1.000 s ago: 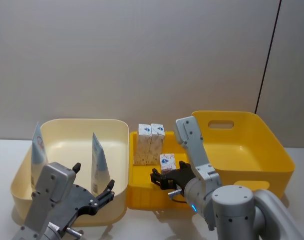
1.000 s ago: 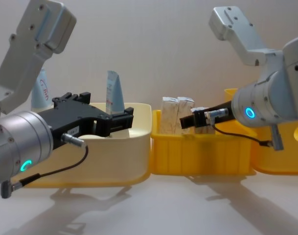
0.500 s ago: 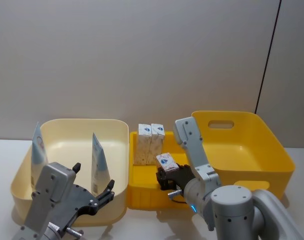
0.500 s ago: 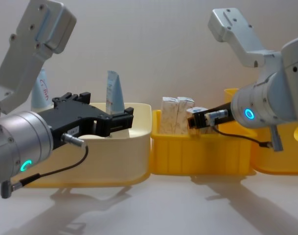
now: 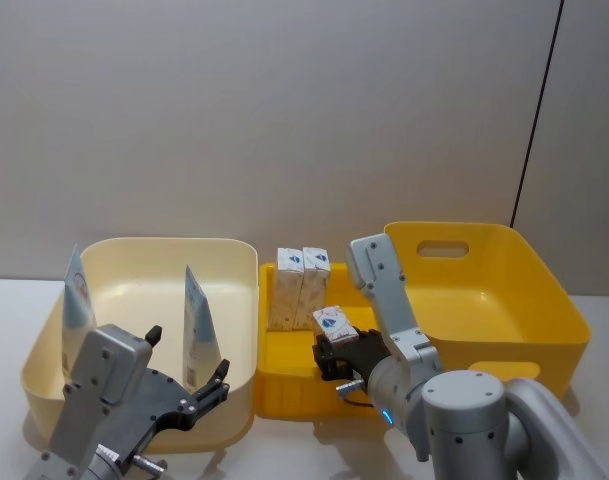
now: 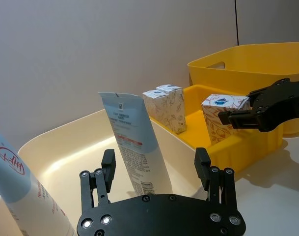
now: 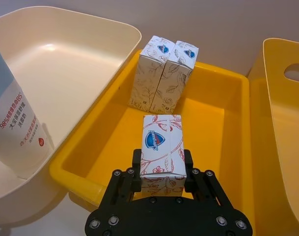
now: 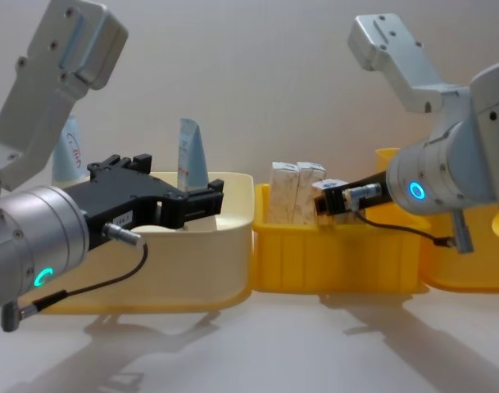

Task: Bimanual collaborative sorting of washing and personal care products

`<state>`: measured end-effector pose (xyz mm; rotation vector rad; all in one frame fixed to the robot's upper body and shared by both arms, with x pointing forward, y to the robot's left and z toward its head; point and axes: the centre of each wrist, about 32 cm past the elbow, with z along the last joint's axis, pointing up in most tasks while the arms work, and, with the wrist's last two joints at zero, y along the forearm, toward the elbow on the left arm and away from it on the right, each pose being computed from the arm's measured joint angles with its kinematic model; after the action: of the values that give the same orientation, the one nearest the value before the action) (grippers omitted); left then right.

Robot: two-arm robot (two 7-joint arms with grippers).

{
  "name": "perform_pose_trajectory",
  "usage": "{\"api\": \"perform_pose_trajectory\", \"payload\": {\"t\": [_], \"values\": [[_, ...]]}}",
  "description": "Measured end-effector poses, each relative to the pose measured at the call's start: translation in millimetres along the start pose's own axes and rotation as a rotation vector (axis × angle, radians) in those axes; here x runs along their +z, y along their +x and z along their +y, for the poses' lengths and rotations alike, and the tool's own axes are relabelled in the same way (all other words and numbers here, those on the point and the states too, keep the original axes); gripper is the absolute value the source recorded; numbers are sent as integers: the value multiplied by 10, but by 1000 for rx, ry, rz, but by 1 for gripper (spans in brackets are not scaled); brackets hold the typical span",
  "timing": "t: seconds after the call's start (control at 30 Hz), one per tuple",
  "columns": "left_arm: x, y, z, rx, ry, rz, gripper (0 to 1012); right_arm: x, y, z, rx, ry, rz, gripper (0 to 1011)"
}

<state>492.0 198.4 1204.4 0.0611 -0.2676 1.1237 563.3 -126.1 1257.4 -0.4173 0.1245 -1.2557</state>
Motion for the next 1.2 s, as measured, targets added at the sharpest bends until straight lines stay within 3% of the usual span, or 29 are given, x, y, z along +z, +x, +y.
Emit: {"api": "perform_pose_trajectory", "payload": {"t": [0.23, 0.43, 0.9, 1.2], "values": [[0, 0, 0, 0, 0, 0, 1003, 2, 1, 0, -1, 2, -2, 441], [0, 0, 0, 0, 0, 0, 1004, 40, 11, -24, -2, 38, -13, 441], [0, 0, 0, 0, 0, 0, 1003, 232, 96, -146, -22, 195, -55, 441], [0, 0, 0, 0, 0, 0, 1003, 392, 280, -292, -75, 312, -93, 441]]}}
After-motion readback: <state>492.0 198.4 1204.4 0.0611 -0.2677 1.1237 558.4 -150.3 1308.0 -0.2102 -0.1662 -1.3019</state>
